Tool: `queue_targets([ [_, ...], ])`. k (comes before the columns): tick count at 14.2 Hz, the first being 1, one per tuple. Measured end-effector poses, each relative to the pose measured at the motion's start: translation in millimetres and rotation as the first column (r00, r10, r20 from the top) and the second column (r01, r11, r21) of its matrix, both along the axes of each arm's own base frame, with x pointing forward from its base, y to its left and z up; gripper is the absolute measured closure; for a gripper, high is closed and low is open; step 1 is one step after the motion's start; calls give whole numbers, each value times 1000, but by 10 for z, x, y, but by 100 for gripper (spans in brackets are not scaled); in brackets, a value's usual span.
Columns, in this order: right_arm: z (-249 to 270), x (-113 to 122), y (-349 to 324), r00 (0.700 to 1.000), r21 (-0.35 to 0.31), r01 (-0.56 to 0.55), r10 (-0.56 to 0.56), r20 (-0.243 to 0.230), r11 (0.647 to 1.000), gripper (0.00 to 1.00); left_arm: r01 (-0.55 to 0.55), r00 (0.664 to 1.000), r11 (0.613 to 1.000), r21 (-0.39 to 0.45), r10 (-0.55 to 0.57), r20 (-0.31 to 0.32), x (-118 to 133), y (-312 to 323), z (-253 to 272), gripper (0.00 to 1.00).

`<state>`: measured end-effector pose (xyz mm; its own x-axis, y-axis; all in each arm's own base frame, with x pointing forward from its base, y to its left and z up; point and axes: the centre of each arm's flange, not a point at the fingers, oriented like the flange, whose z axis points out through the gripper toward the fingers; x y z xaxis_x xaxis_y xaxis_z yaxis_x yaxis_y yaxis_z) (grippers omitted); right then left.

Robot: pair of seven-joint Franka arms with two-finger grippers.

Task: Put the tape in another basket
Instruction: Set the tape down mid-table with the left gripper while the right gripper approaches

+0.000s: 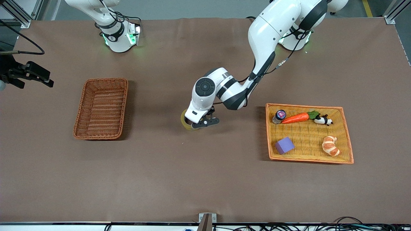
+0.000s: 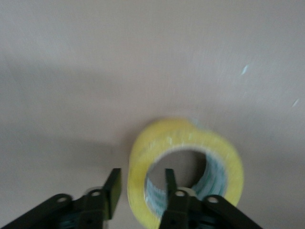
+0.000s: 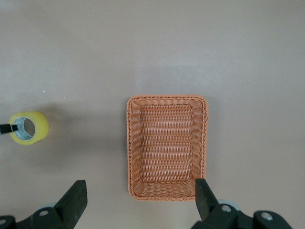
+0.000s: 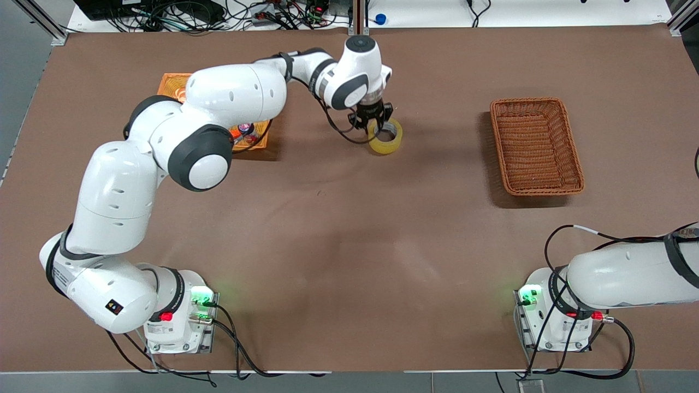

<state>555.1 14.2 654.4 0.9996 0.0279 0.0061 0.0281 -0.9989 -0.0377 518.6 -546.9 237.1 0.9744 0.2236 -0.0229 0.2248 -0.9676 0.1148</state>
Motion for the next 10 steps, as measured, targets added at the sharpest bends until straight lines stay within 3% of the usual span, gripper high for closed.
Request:
queue_targets([
  [2, 7, 6, 144, 1000, 0, -26, 26, 8, 1000, 0, -7, 997, 999, 48, 4, 72, 309, 254, 467, 31],
  [5, -49, 28, 462, 997, 2, -82, 82, 6, 997, 0, -54, 989, 995, 86, 42, 142, 825, 1062, 1593, 2],
  [7, -168, 70, 937, 987, 4, -160, 160, 13, 987, 0, -94, 983, 990, 103, 76, 165, 1070, 1807, 2302, 0],
  [10, -557, 169, 1614, 977, 11, -213, 213, -12, 977, 0, -124, 981, 983, 139, 100, 168, 1170, 2724, 3000, 0],
])
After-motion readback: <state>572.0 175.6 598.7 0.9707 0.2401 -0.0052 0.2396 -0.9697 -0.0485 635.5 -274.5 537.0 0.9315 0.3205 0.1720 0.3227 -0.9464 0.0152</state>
